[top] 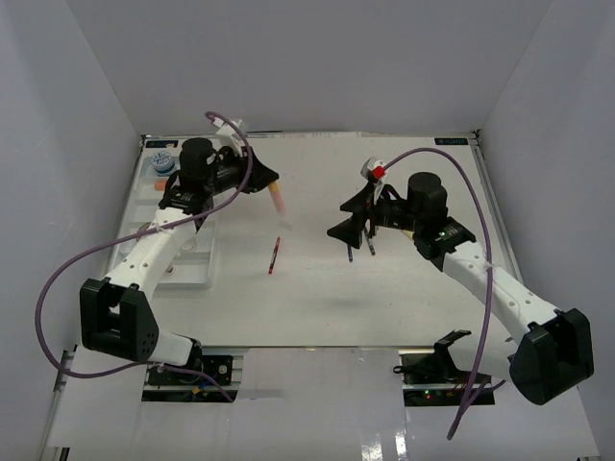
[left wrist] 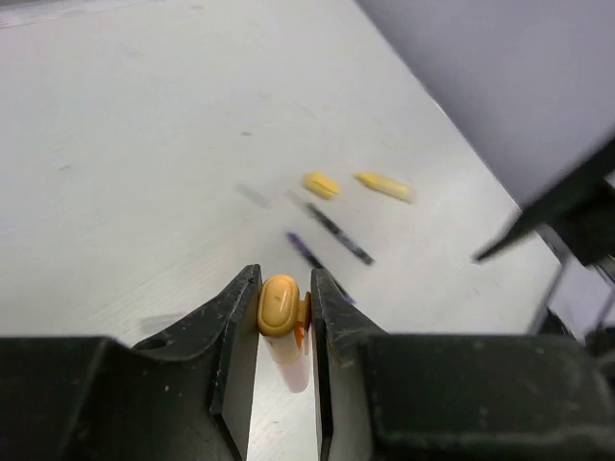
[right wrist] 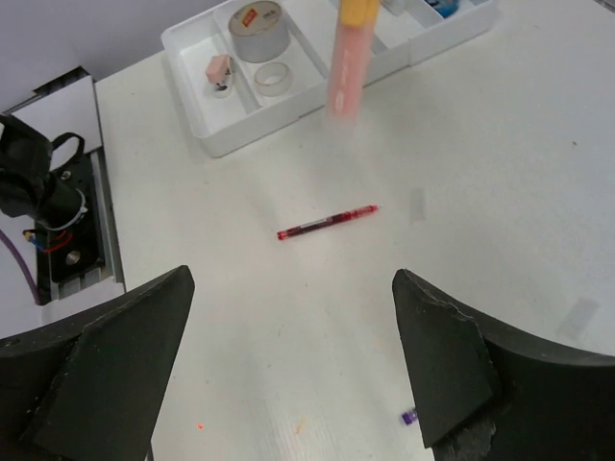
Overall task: Sort the stationery into containers
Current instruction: Place the pen in the storage box.
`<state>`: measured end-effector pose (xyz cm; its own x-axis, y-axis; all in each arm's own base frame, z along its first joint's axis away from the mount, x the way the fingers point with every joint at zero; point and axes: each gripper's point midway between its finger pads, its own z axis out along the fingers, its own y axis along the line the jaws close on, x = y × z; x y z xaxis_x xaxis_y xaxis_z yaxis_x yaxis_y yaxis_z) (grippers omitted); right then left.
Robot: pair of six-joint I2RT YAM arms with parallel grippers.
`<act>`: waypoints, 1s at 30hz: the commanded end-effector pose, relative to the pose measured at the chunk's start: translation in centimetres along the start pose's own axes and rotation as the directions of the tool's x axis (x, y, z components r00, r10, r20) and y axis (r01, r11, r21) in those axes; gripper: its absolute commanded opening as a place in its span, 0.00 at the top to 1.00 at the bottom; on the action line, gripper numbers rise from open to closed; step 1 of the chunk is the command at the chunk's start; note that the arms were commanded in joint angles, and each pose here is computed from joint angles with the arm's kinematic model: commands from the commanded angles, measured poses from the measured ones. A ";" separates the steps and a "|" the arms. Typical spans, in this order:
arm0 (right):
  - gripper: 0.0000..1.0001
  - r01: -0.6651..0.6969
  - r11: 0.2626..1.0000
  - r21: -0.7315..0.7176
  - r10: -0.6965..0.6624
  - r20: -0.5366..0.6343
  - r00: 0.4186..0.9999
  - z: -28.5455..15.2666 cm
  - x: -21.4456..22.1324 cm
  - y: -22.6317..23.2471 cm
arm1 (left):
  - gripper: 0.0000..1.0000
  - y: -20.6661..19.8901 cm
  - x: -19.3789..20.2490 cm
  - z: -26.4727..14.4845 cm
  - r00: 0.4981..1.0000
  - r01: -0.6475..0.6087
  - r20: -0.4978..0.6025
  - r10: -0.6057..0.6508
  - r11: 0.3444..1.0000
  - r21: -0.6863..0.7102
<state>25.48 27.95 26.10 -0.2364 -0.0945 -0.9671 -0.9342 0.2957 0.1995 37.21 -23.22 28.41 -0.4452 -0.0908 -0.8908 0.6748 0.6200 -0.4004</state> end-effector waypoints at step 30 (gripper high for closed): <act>0.10 -0.002 0.979 0.206 0.011 -0.043 0.999 -3.6 4.2 -0.8 | 1.00 37.8 1.2 -17.5 0.653 0.718 0.684 -0.324 0.551 -0.424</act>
<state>24.27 23.94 22.33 -0.2803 -0.1337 -0.9505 -0.8504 0.4940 0.1813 50.39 12.50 13.35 -0.1689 -0.8053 -0.5684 -0.2604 0.5926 -0.7622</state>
